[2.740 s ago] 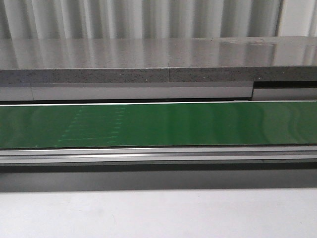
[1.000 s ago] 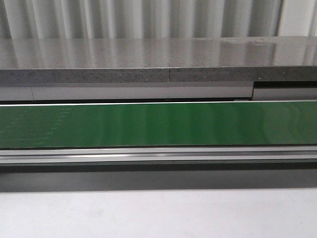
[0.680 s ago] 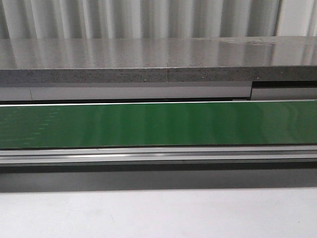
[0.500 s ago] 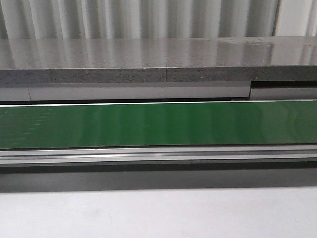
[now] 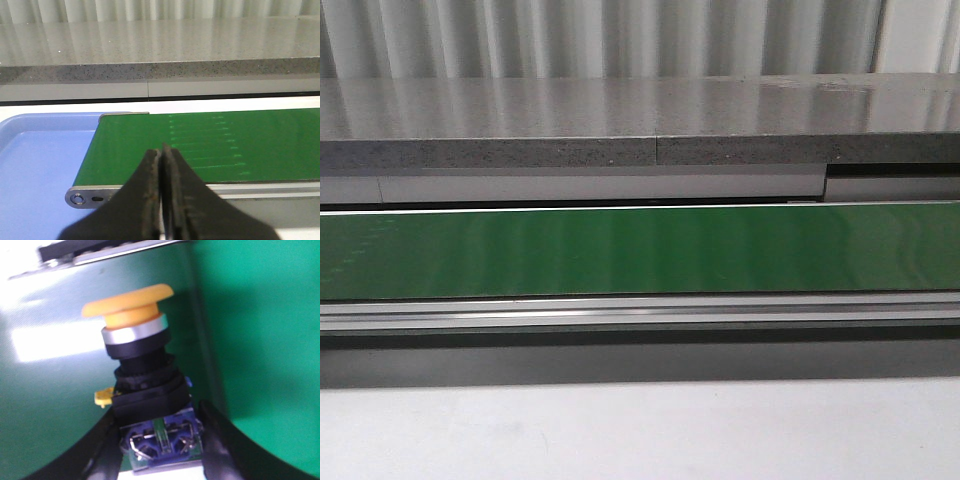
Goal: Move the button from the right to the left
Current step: 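Carry the button over the belt and set it down with the right gripper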
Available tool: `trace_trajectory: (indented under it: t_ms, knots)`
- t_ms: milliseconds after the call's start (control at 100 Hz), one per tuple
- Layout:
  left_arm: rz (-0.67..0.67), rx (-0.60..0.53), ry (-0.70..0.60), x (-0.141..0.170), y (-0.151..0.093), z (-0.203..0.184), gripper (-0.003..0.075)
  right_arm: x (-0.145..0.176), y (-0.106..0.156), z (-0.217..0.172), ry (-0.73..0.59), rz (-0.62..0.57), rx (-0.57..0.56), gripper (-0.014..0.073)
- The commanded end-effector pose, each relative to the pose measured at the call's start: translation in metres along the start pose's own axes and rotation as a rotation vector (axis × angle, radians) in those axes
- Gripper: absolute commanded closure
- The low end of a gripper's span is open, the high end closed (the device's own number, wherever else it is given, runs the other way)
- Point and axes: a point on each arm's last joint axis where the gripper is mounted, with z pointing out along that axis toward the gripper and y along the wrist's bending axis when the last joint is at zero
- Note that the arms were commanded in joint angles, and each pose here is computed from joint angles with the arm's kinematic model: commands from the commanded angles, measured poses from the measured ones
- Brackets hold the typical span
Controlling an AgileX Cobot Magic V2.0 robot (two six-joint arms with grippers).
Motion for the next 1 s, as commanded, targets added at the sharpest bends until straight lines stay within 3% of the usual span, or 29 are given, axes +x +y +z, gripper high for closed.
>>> trace_trajectory:
  t_ms: [0,380,650,990]
  knots:
    - [-0.011,-0.002,-0.088,0.000,0.000,-0.001,0.0740,-0.001,0.008,-0.013,-0.085,-0.026,-0.020,0.0389]
    - [-0.011,-0.002,-0.088,0.000,0.000,-0.001,0.0740,0.006,0.008,-0.001,-0.080,-0.021,-0.025,0.0368]
    - [-0.011,-0.002,-0.088,0.000,0.000,-0.001,0.0740,0.005,0.009,-0.002,-0.099,-0.013,-0.034,0.0024]
    - [-0.011,-0.002,-0.088,0.000,0.000,-0.001,0.0740,0.009,0.019,-0.035,-0.202,-0.074,-0.103,0.0050]
